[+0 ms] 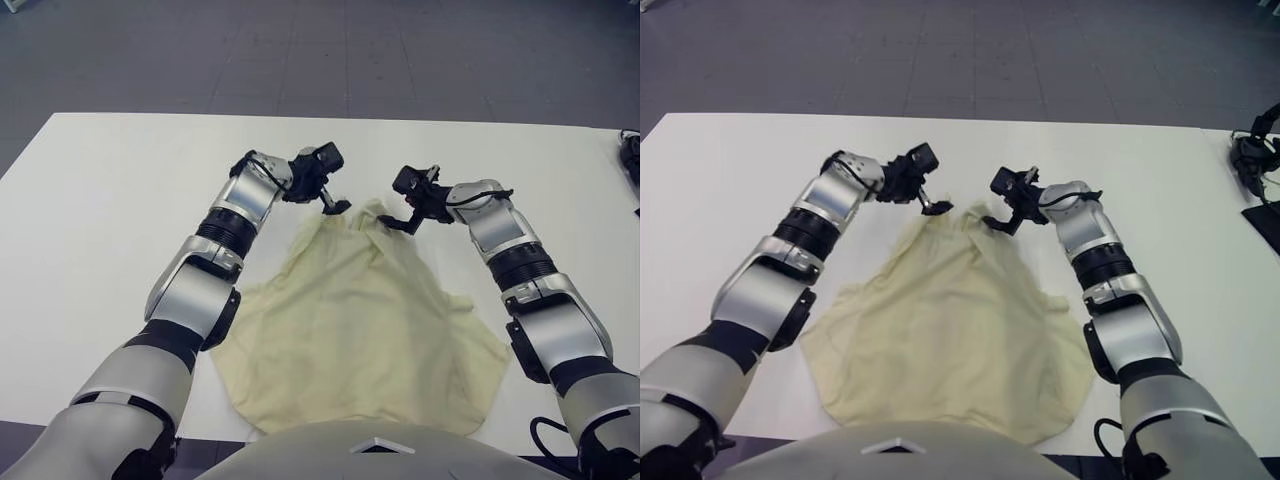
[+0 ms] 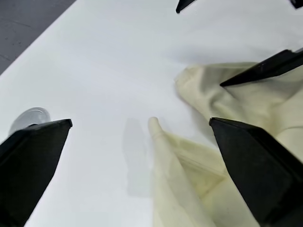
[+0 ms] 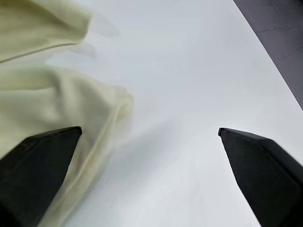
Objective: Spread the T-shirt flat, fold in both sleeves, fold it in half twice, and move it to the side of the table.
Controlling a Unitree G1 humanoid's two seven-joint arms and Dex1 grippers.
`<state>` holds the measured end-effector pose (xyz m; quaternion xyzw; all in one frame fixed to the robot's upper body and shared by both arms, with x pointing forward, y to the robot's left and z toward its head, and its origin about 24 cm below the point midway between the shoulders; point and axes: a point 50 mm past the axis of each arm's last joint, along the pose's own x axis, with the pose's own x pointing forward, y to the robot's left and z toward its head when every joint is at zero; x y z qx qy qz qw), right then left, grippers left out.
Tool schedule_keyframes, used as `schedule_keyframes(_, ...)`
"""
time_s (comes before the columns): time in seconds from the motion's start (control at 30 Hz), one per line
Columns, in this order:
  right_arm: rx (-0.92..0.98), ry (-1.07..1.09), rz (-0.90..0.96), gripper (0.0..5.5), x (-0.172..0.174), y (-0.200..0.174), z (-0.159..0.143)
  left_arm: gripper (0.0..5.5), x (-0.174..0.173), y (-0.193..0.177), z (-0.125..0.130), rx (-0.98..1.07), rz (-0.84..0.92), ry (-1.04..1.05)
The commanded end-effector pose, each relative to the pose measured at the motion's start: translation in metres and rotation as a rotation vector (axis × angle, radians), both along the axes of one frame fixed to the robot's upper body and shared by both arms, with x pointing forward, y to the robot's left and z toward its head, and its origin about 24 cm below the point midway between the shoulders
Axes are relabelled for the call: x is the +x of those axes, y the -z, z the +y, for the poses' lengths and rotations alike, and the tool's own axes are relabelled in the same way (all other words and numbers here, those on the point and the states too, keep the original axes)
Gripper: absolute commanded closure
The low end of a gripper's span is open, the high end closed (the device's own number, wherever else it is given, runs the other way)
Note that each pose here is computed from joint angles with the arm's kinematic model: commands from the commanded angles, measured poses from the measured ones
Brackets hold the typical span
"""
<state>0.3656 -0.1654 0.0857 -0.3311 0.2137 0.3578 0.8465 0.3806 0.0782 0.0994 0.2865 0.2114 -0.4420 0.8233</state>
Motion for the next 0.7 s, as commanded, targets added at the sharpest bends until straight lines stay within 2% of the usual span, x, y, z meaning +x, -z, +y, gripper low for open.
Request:
schedule_keyframes(0.03,-0.006,-0.018,-0.020,0.10,0.004,-0.005,0.006,0.10,0.004,0.003,0.000,0.107,-0.065,0.017)
schedule_keyframes(0.4,-0.157,-0.037,0.001,0.10,-0.003,0.009,-0.009,0.10,0.010,0.009,0.025,0.191,-0.102,-0.058)
schedule_keyframes(0.7,-0.222,0.045,-0.016,0.10,-0.003,0.009,-0.039,0.10,0.004,0.031,0.071,0.188,-0.028,-0.235)
